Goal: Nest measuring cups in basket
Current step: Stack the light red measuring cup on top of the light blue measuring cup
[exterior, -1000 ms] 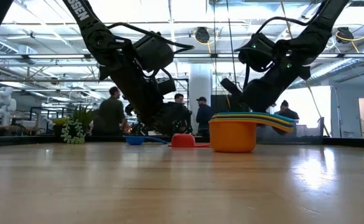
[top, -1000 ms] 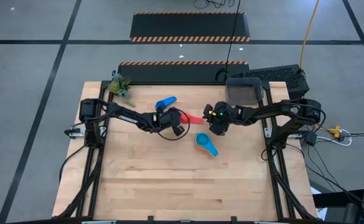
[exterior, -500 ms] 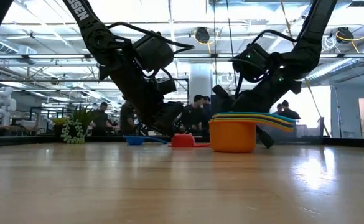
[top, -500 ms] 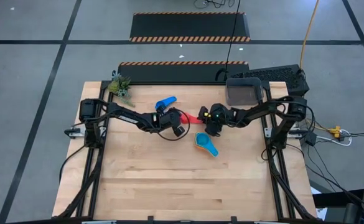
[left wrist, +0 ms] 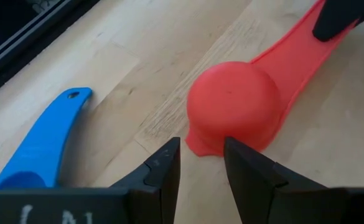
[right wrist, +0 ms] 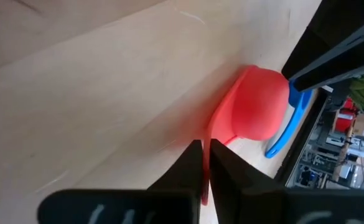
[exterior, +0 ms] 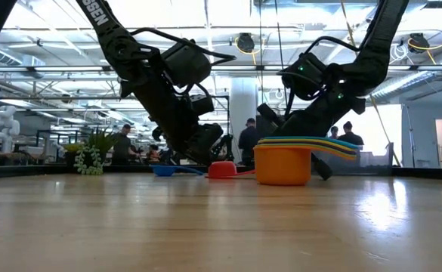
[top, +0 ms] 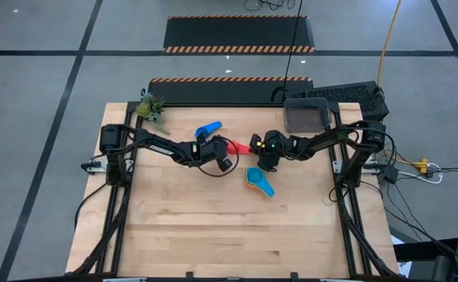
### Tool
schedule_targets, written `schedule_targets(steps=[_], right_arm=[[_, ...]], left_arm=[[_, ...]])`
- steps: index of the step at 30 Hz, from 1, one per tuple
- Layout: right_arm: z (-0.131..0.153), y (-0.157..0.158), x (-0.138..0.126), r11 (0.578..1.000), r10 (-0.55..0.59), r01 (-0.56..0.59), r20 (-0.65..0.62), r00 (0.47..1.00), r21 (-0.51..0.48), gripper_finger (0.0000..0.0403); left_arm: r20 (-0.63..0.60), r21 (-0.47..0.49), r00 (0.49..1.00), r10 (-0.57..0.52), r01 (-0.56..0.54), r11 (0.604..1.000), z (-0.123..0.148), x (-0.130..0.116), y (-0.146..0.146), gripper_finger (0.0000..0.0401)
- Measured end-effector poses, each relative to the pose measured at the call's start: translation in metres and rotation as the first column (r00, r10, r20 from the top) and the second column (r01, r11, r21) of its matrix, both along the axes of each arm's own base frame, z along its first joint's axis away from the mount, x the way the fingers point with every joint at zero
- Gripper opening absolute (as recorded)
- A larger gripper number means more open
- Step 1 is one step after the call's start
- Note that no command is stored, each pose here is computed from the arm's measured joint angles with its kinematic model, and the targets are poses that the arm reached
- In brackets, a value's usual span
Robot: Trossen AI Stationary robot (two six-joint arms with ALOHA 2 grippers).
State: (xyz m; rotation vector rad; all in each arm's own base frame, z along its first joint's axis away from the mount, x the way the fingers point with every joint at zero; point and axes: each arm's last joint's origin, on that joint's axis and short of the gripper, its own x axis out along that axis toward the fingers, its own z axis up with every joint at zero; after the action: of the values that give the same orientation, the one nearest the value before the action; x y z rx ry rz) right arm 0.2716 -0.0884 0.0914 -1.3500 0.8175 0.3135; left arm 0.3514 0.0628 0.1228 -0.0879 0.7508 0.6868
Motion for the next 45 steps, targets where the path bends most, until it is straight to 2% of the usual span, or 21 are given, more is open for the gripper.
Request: schedule_targets(steps=[6, 13, 20, 23, 29, 32, 35, 42, 45], right_arm=[[0.007, 0.004, 0.001, 0.998, -0.047, 0.047, 0.014, 0.999, -0.042, 0.0002], [0.036, 0.005, -0.004, 0.996, -0.080, 0.083, 0.101, 0.992, -0.033, 0.0000], [0.066, 0.009, -0.013, 0.986, -0.162, 0.153, 0.190, 0.968, 0.063, 0.0000], [0.076, 0.012, -0.020, 0.975, -0.211, 0.186, 0.223, 0.952, 0.125, 0.0000], [0.097, 0.024, -0.036, 0.927, -0.322, 0.228, 0.323, 0.890, 0.297, 0.0000], [0.105, 0.031, -0.043, 0.881, -0.388, 0.244, 0.326, 0.862, 0.405, 0.0000], [0.111, 0.040, -0.047, 0.813, -0.459, 0.253, 0.312, 0.832, 0.524, 0.0000], [0.122, 0.059, -0.049, 0.623, -0.586, 0.206, 0.275, 0.762, 0.754, 0.0000], [0.124, 0.068, -0.049, 0.513, -0.634, 0.184, 0.225, 0.739, 0.839, 0.0000]], left_arm=[[0.004, 0.035, 1.000, -0.004, 0.004, 0.999, 0.006, 0.000, -0.003, 0.0127], [0.068, 0.124, 0.998, -0.007, -0.001, 0.992, 0.040, -0.004, -0.016, 0.0127], [0.135, 0.187, 0.991, -0.006, -0.019, 0.982, 0.076, -0.014, -0.031, 0.0127], [0.151, 0.204, 0.988, -0.036, 0.004, 0.979, 0.086, -0.016, -0.038, 0.0127], [0.181, 0.224, 0.980, -0.086, 0.044, 0.974, 0.103, -0.023, -0.050, 0.0129], [0.201, 0.233, 0.974, -0.106, 0.058, 0.971, 0.113, -0.027, -0.057, 0.0142], [0.233, 0.248, 0.965, -0.121, 0.062, 0.967, 0.121, -0.029, -0.065, 0.0163], [0.253, 0.272, 0.953, -0.166, 0.095, 0.958, 0.129, -0.036, -0.090, 0.0228], [0.280, 0.270, 0.941, -0.192, 0.115, 0.956, 0.132, -0.036, -0.099, 0.0250]])
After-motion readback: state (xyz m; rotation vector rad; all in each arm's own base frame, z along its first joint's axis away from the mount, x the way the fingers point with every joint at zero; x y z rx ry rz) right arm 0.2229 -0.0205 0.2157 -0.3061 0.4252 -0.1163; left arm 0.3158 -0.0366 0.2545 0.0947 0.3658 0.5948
